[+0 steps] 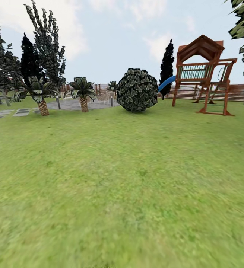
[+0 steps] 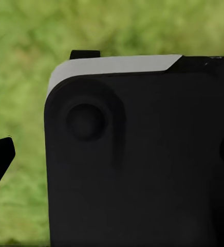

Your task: Take the three Easter eggs out of the wicker basket on the lawn in the garden, then place them on the lawn next to a single tree (choose any tree) so that all three eggs are next to the same tree and none are left in the basket.

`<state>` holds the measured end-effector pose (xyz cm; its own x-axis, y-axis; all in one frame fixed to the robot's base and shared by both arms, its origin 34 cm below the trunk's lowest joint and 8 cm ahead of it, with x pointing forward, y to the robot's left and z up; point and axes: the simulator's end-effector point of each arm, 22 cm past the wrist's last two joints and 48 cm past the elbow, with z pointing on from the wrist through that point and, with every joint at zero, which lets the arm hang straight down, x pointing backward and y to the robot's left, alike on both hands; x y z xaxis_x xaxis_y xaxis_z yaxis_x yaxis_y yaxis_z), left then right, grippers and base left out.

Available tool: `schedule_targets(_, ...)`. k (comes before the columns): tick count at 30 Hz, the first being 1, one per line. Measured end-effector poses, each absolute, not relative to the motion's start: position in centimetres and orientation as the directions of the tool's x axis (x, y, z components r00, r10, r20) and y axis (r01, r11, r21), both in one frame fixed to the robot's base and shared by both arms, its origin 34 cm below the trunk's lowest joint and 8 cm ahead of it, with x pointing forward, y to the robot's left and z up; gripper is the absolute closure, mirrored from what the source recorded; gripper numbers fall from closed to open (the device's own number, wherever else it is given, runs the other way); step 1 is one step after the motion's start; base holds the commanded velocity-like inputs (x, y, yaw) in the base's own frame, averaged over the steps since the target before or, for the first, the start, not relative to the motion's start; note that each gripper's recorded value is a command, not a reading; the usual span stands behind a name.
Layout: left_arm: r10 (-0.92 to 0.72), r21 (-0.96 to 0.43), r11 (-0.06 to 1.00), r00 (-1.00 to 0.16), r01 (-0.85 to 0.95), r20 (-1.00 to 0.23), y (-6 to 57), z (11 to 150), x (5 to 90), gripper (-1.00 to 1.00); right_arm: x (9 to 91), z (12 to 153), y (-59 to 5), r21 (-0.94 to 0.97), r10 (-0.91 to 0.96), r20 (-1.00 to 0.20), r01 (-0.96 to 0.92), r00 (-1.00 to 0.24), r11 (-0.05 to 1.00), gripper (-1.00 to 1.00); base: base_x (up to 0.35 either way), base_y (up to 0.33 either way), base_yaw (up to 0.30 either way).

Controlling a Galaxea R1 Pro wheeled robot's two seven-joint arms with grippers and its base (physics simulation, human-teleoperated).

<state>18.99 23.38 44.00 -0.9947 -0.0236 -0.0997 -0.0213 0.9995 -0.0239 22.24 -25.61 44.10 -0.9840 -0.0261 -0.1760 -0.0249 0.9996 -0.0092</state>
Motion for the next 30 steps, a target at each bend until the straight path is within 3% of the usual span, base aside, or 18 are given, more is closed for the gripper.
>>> schedule_targets(30, -0.024, -0.024, 0.999, -0.996, -0.022, -0.083, 23.28, 43.92, 18.34, -1.0, 21.55, 43.97, -25.52, -0.009, -0.026, -0.159, -0.025, -0.987, 1.0, -1.0, 0.0, 0.0, 0.29)
